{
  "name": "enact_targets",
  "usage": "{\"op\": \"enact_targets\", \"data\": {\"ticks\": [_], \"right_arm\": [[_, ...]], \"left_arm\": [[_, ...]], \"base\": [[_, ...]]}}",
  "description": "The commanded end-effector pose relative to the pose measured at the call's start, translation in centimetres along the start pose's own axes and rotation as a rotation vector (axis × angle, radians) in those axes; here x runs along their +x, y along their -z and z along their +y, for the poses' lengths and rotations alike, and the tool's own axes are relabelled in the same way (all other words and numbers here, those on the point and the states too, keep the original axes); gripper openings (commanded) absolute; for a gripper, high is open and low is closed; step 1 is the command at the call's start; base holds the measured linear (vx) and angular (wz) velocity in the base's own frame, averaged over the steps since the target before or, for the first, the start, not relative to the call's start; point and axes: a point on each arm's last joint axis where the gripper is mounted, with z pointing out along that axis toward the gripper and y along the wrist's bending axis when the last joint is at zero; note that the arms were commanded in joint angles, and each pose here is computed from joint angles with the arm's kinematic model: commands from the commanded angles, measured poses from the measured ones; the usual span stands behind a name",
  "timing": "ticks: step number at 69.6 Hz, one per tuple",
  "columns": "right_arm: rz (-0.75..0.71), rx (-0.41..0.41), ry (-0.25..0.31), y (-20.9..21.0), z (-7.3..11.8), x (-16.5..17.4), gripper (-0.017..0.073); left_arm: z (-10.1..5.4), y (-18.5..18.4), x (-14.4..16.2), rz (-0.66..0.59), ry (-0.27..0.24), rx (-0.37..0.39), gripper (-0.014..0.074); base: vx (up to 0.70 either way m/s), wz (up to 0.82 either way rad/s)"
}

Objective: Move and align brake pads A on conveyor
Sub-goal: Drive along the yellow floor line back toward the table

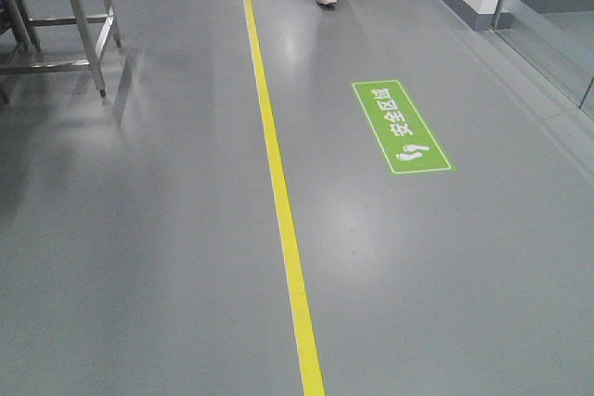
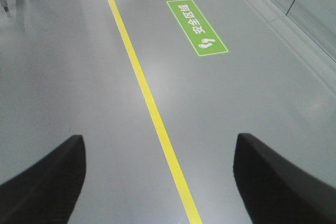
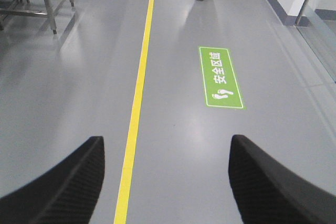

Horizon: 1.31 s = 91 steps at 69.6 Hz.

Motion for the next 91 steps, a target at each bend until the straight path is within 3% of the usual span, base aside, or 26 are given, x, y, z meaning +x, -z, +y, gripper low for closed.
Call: {"op": "enact_targets", "data": {"ticks": [1, 91], "right_arm": [[-0.084, 0.016, 0.012, 0.43, -0.13, -1.01, 0.0477], [-0.083, 0.016, 0.012, 0.41, -0.14, -1.01, 0.0477]], "left_arm": [[-0.26, 0.24, -0.72, -0.051, 0.0, 0.023, 0.0544], [-0.25, 0.18, -0.66, -0.041, 0.0, 0.022, 0.0544]], "base": [[0.5, -0.03], [0.54, 0.07]]}}
